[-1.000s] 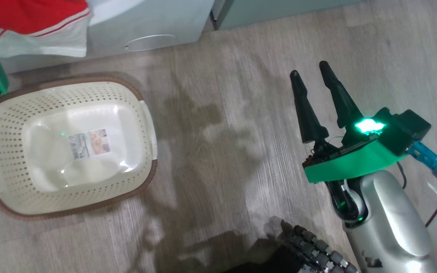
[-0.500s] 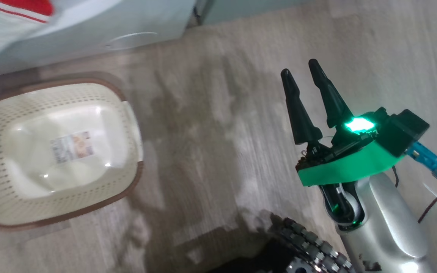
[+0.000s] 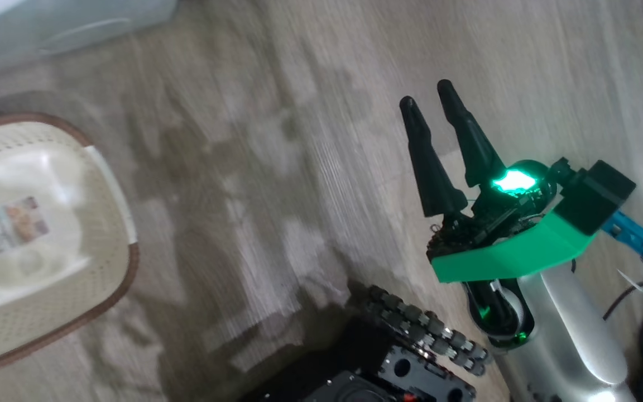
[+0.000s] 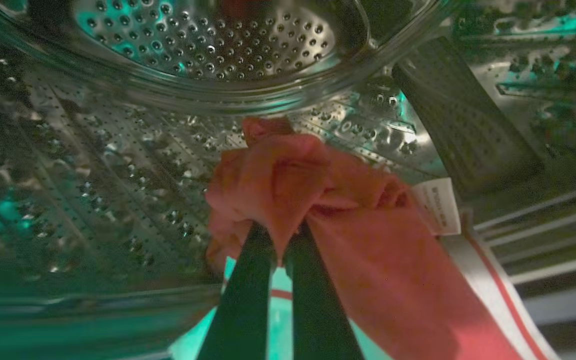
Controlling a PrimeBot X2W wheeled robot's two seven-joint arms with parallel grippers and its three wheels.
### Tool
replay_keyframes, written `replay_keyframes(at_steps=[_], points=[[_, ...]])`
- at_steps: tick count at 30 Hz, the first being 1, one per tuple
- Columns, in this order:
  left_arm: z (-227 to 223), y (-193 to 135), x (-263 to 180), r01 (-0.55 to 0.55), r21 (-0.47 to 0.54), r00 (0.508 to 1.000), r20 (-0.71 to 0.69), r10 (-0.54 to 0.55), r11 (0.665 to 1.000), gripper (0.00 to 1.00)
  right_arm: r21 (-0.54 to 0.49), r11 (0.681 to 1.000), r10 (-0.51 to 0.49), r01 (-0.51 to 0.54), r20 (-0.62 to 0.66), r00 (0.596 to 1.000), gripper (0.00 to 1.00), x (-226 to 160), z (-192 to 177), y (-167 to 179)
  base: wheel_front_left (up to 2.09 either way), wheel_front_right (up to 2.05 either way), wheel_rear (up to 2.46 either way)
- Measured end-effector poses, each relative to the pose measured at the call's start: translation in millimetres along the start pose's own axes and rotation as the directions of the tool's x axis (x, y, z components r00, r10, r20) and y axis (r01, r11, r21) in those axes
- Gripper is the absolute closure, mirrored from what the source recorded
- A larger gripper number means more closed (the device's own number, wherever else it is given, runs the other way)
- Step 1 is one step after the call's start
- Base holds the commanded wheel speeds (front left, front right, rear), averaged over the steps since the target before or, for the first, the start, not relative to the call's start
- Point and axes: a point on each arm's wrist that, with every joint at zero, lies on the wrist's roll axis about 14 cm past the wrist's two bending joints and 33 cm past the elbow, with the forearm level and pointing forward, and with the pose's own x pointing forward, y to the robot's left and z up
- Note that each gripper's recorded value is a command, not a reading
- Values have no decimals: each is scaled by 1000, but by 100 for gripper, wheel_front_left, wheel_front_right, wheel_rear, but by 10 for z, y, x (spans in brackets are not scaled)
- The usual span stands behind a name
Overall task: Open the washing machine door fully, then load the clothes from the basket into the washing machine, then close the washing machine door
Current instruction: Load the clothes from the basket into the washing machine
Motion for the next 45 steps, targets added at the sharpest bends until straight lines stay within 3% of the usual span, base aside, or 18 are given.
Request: replay_keyframes(at_steps=[10, 17, 26, 27, 28, 45], points=[[126, 57, 287, -41, 27, 980, 198, 35, 999, 100, -13, 999, -29, 29, -37, 999, 0, 41, -154, -101, 0, 0, 0], [514, 155, 266, -90, 74, 903, 426, 50, 993, 100, -4, 1000, -28, 27, -50, 998, 0, 73, -225, -98, 0, 0, 0], [80, 262, 393, -94, 98, 950, 306, 60, 991, 100, 5, 1000, -19, 19, -59, 998, 0, 83, -264, -68, 0, 0, 0], [55, 259, 394, -94, 100, 952, 299, 60, 991, 63, 6, 1000, -16, 16, -59, 998, 0, 82, -263, -59, 0, 0, 0], [52, 253, 393, -93, 102, 952, 300, 58, 990, 0, 7, 1000, -14, 14, -59, 998, 0, 82, -264, -51, 0, 0, 0], [-7, -143, 35, -45, 168, 938, 346, -16, 985, 0, 3, 999, 40, -40, -35, 999, 0, 82, -172, 109, 0, 0, 0]])
